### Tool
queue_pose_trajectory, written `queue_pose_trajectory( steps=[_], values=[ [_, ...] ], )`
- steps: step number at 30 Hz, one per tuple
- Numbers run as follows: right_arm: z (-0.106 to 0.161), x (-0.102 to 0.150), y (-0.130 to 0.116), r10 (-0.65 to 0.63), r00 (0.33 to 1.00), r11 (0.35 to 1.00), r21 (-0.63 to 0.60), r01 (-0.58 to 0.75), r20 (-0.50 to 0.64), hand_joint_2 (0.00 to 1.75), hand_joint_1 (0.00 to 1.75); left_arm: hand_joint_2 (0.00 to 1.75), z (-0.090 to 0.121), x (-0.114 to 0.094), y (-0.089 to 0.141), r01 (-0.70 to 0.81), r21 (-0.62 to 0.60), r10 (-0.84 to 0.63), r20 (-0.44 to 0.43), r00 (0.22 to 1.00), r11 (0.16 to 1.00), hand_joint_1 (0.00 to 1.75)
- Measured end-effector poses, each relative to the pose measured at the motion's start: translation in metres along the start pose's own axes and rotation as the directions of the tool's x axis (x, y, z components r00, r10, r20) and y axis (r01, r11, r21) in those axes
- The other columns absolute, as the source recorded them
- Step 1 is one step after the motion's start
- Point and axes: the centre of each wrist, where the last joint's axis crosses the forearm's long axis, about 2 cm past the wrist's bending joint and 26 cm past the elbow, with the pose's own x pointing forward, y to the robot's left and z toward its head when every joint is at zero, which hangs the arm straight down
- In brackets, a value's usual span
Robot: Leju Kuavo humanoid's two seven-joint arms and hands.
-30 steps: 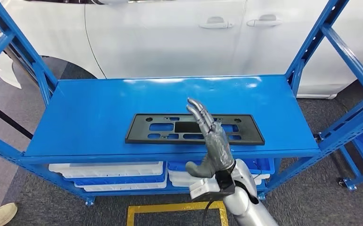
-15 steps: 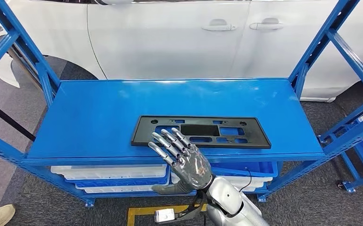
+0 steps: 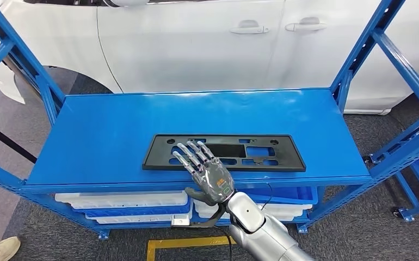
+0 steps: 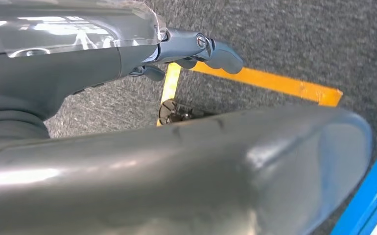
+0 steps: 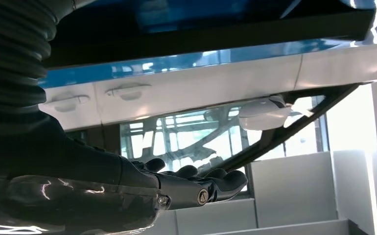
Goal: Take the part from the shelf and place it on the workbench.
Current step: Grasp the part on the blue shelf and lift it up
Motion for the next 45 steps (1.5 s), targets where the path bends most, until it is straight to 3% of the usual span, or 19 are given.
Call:
queue_pose_trajectory(
  steps=[11, 23, 28, 29, 33, 45],
  values=[
    [-0.01, -0.007, 0.014, 0.007, 0.998, 0.998, 0.068, -0.003, -0.058, 1.75, 0.0, 0.0, 0.0, 0.0, 0.002, 0.013, 0.002, -0.013, -0.001, 1.0, 1.0, 0.0],
    [-0.011, -0.03, 0.02, 0.194, 0.969, 0.974, 0.153, -0.17, -0.154, 1.75, 0.0, 0.0, 0.0, -0.002, 0.002, 0.013, 0.0, -0.013, 0.003, 1.0, 1.0, 0.0],
    [-0.017, -0.041, 0.02, 0.246, 0.937, 0.963, 0.176, -0.206, -0.248, 1.75, 0.0, 0.0, 0.0, -0.001, 0.001, 0.012, -0.003, -0.012, 0.008, 1.0, 1.0, 0.0],
    [-0.018, -0.043, 0.02, 0.255, 0.93, 0.96, 0.181, -0.211, -0.265, 1.75, 0.05, 0.0, 0.0, -0.001, 0.001, 0.012, -0.002, -0.012, 0.008, 1.0, 1.0, 0.0],
    [-0.02, -0.053, 0.022, 0.287, 0.912, 0.949, 0.217, -0.228, -0.295, 1.75, 1.75, 0.0, 0.0, -0.001, 0.002, 0.013, -0.002, -0.013, 0.008, 1.0, 1.0, 0.0],
    [-0.008, -0.07, 0.027, 0.299, 0.919, 0.931, 0.289, -0.223, -0.256, 1.75, 1.75, 0.0, -0.001, 0.001, 0.005, 0.015, -0.001, -0.015, 0.006, 1.0, 1.0, 0.0]
  ],
)
